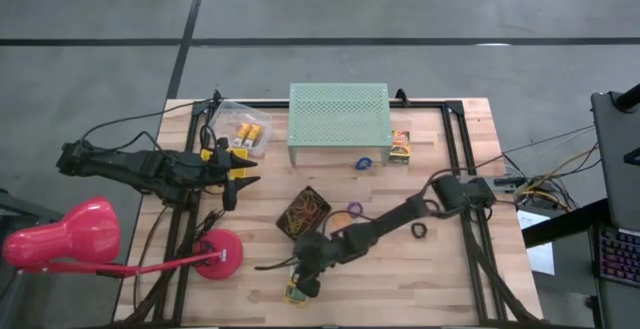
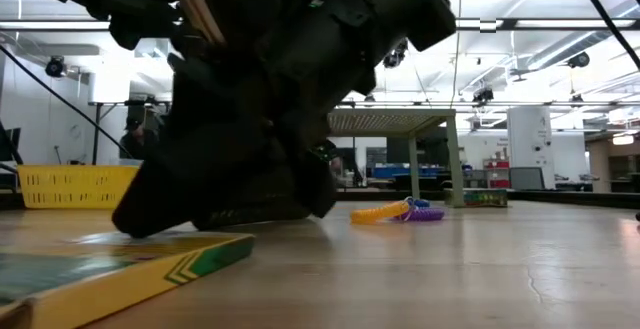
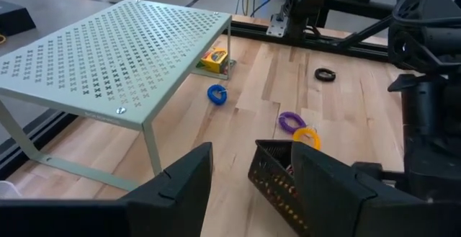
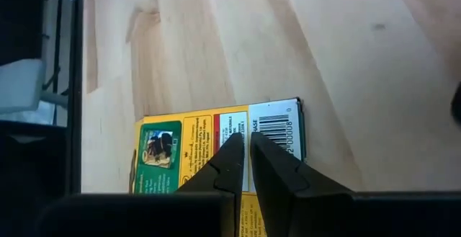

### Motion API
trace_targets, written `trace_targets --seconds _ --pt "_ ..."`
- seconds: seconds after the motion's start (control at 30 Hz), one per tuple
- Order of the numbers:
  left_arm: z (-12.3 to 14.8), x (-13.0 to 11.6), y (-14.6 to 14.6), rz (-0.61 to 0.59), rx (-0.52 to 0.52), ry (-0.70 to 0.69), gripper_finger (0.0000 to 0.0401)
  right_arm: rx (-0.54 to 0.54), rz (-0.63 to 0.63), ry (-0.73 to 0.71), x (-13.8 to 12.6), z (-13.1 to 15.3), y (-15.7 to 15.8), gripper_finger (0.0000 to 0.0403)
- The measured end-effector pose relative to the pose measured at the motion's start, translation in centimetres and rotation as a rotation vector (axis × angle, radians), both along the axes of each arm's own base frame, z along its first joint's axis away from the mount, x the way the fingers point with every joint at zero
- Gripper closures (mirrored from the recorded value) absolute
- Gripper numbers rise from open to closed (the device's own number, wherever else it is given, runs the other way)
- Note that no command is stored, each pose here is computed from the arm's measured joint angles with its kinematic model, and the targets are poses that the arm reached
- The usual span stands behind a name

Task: Pick & Place Office Desk Supplies
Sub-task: Put the bottom big crayon box into the transparent bin

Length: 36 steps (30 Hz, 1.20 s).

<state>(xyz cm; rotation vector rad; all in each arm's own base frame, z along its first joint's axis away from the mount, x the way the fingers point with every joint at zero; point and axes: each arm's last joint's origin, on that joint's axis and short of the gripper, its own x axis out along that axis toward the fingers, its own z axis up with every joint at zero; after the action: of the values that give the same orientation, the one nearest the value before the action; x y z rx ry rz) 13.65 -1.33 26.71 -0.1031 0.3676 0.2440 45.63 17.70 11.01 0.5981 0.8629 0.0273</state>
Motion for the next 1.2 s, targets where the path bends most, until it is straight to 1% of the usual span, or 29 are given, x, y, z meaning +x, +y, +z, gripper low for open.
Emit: trace_targets --seconds 0.23,0.43,0.53,0.6,0.67,0.83,0.9,0.97,1.1,1.2 --pt "0.0 0.0 0.0 0.0 0.0 0.001 0.0208 -0.038 0.035 -0.024 0.4 0.8 -0.4 0.0372" --pt "0.0 0.0 0.0 0.0 -0.002 0.002 0.0208 -0.062 0.029 0.025 -0.1 2.5 -0.6 0.0372" --pt "-0.1 0.0 0.0 0.0 -0.002 0.004 0.0208 -0.1 0.022 0.043 -0.1 3.0 -0.5 0.0372" --pt "-0.1 0.0 0.0 0.001 -0.001 0.006 0.0207 -0.137 0.027 0.05 0.0 3.4 -0.4 0.0372" --pt "-0.1 0.0 0.0 0.0 -0.001 0.007 0.0207 -0.174 0.021 0.041 0.2 4.5 -0.4 0.0372" --pt "-0.1 0.0 0.0 0.0 -0.001 0.006 0.0208 -0.353 -0.021 0.061 0.1 7.1 -0.9 0.0372" --pt "-0.1 0.0 0.0 0.0 0.0 0.007 0.0207 -0.417 -0.042 0.027 0.3 7.8 -1.0 0.0372" --pt "-0.1 0.0 0.0 0.001 -0.001 0.005 0.0207 -0.444 -0.034 -0.01 0.9 8.6 -1.5 0.0372" --pt "-0.1 0.0 0.0 0.0 0.0 0.005 0.0208 -0.454 -0.047 -0.099 2.3 10.3 -2.9 0.0372" --pt "-0.1 0.0 0.0 0.0 0.001 0.005 0.0208 -0.452 -0.043 -0.134 3.3 9.7 -4.3 0.0372"
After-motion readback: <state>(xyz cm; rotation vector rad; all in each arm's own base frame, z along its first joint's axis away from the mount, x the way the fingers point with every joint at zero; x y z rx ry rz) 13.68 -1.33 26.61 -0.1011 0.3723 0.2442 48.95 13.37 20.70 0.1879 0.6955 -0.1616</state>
